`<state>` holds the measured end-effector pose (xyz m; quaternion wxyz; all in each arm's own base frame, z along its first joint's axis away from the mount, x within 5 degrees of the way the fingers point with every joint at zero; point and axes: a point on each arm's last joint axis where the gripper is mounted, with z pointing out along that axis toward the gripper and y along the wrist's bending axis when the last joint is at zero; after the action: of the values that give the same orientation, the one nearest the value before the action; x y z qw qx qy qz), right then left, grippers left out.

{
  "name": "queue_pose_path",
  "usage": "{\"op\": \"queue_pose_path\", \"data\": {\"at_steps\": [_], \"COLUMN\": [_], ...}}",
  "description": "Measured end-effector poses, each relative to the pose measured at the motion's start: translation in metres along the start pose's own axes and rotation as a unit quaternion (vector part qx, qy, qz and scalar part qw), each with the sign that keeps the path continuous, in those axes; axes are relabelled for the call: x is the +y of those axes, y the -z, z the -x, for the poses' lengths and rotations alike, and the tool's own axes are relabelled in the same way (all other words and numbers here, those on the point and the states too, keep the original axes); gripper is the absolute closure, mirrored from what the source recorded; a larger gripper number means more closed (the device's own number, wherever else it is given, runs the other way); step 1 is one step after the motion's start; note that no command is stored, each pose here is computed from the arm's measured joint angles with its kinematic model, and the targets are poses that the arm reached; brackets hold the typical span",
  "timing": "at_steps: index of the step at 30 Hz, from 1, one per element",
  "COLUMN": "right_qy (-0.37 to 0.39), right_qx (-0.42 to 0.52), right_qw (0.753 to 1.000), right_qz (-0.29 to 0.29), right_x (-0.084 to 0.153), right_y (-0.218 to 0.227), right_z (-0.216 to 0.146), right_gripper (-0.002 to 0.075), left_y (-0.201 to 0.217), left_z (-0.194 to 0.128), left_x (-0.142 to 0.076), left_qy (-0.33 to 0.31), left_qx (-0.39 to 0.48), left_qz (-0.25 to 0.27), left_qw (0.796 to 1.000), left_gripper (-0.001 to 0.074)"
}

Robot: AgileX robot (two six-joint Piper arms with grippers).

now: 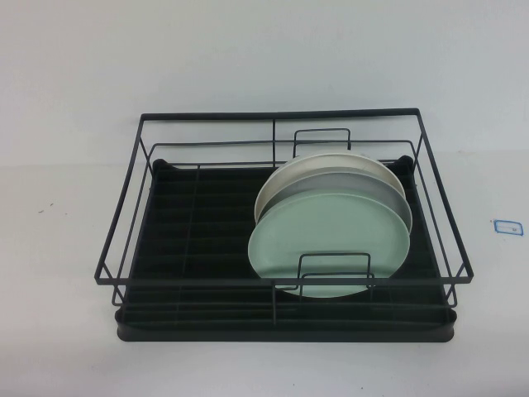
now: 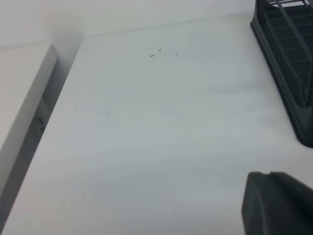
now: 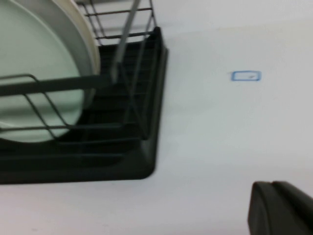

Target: Place plate on rack

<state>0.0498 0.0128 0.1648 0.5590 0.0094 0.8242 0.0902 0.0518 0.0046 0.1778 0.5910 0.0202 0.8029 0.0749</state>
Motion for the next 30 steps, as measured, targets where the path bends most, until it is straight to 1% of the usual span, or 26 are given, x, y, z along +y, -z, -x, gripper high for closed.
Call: {"op": "queue_pose_path", "data": {"at_steps": [2, 4, 12, 14, 18, 20, 30], "right_qy": [-0.031, -0.043, -0.042, -0.010, 0.119, 0.152, 0.193], "right_qx": [0.000, 0.000, 0.001, 0.002, 0.008, 0.009, 0.012], "right_qw": [0.999, 0.999, 0.999, 1.000, 0.993, 0.988, 0.981], "right_qz": [0.016, 0.022, 0.022, 0.014, -0.013, -0.018, -0.029], "right_x": [0.003, 0.004, 0.004, 0.003, -0.003, -0.003, -0.006], "right_y": [0.000, 0.000, 0.000, 0.000, 0.000, 0.000, 0.000], "right_z": [0.000, 0.000, 0.000, 0.000, -0.001, -0.001, -0.001], "right_gripper": [0.0708, 0.0708, 0.0708, 0.0708, 0.0708, 0.0708, 0.0708], "left_y": [0.000, 0.000, 0.000, 0.000, 0.000, 0.000, 0.000], "left_z": [0.000, 0.000, 0.000, 0.000, 0.000, 0.000, 0.000], "left_x": [0.000, 0.000, 0.000, 0.000, 0.000, 0.000, 0.000], "left_qy": [0.000, 0.000, 0.000, 0.000, -0.001, -0.001, -0.001], "left_qx": [0.000, 0.000, 0.000, 0.000, 0.000, 0.000, 0.000], "left_qz": [0.000, 0.000, 0.000, 0.000, 0.000, 0.000, 0.000], "left_qw": [1.000, 1.000, 1.000, 1.000, 1.000, 1.000, 1.000], "left_gripper": [0.0735, 0.0735, 0.0735, 0.0735, 0.0735, 0.0735, 0.0735]}}
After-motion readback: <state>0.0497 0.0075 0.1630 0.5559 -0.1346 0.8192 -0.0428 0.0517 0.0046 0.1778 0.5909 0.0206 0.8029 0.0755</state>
